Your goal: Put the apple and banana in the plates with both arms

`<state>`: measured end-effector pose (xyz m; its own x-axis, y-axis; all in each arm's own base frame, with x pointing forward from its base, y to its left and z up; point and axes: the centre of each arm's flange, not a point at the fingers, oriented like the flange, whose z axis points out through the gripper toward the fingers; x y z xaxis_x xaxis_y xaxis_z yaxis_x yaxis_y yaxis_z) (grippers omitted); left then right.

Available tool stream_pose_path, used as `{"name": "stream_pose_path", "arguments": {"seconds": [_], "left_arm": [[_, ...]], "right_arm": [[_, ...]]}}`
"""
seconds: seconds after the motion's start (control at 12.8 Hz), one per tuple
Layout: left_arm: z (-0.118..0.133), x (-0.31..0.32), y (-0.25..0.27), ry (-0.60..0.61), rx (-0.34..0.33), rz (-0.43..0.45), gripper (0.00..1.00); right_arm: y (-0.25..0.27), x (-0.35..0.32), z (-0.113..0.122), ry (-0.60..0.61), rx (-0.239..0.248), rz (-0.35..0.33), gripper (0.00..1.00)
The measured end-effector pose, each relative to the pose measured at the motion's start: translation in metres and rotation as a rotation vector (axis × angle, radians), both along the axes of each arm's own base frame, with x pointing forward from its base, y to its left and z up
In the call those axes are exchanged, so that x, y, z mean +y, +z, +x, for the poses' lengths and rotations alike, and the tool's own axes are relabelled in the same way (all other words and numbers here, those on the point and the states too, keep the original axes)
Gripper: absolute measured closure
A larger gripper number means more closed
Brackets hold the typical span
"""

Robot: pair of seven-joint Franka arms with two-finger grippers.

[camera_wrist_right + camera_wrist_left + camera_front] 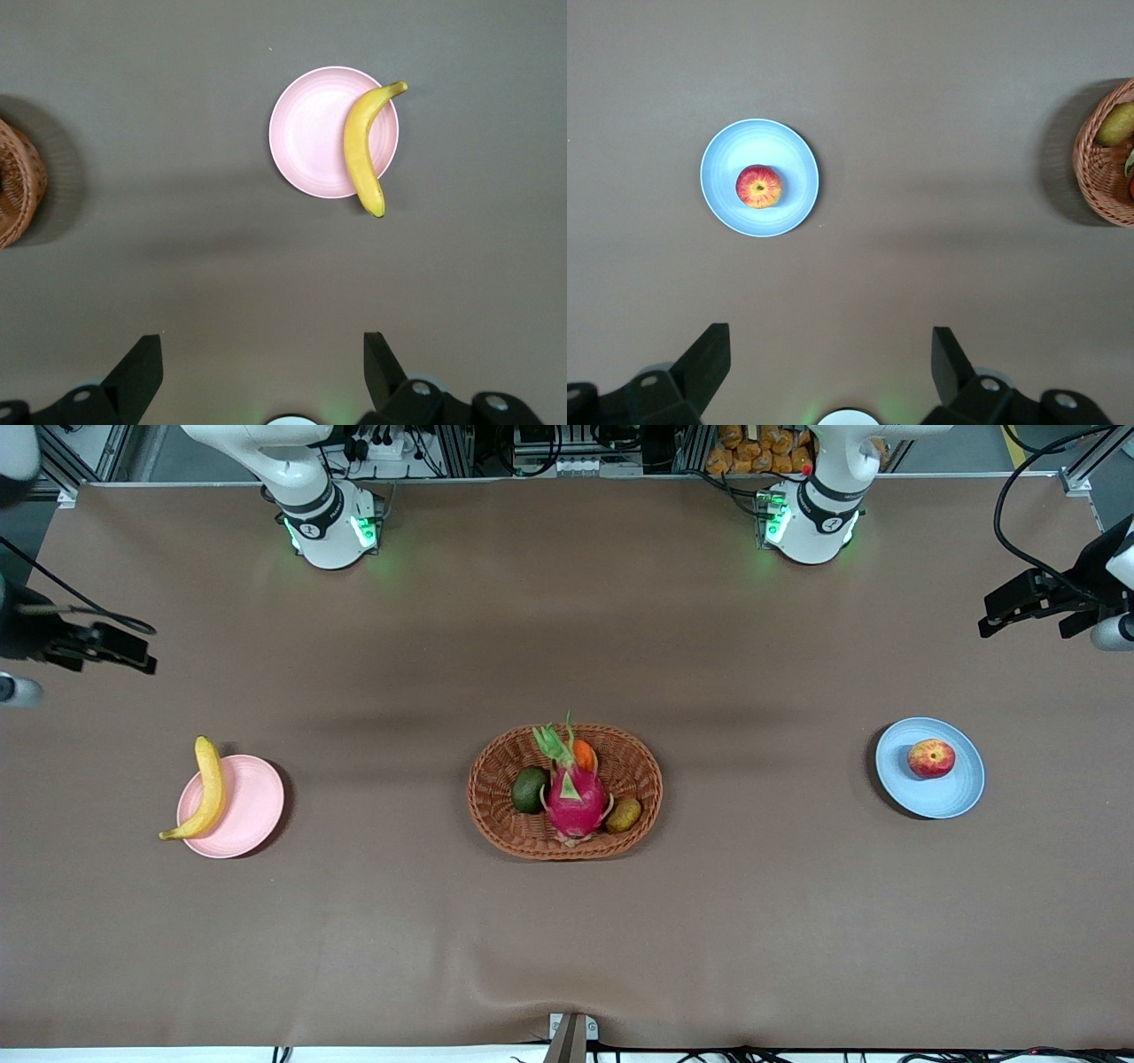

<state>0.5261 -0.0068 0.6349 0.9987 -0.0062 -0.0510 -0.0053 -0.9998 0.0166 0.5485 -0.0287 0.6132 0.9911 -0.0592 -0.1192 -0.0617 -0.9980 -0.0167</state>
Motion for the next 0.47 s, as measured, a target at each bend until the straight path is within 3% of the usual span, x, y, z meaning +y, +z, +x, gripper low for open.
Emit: {"name": "stream_pose_path", "arguments": {"seconds": [0.47], "left_arm": [[0.000,-0.001,0.000,-0.011,0.000,0.001,0.00]], "right_arm": [[0.025,-0.012,-0.008,-0.024,0.001,-0.001,0.00]]}}
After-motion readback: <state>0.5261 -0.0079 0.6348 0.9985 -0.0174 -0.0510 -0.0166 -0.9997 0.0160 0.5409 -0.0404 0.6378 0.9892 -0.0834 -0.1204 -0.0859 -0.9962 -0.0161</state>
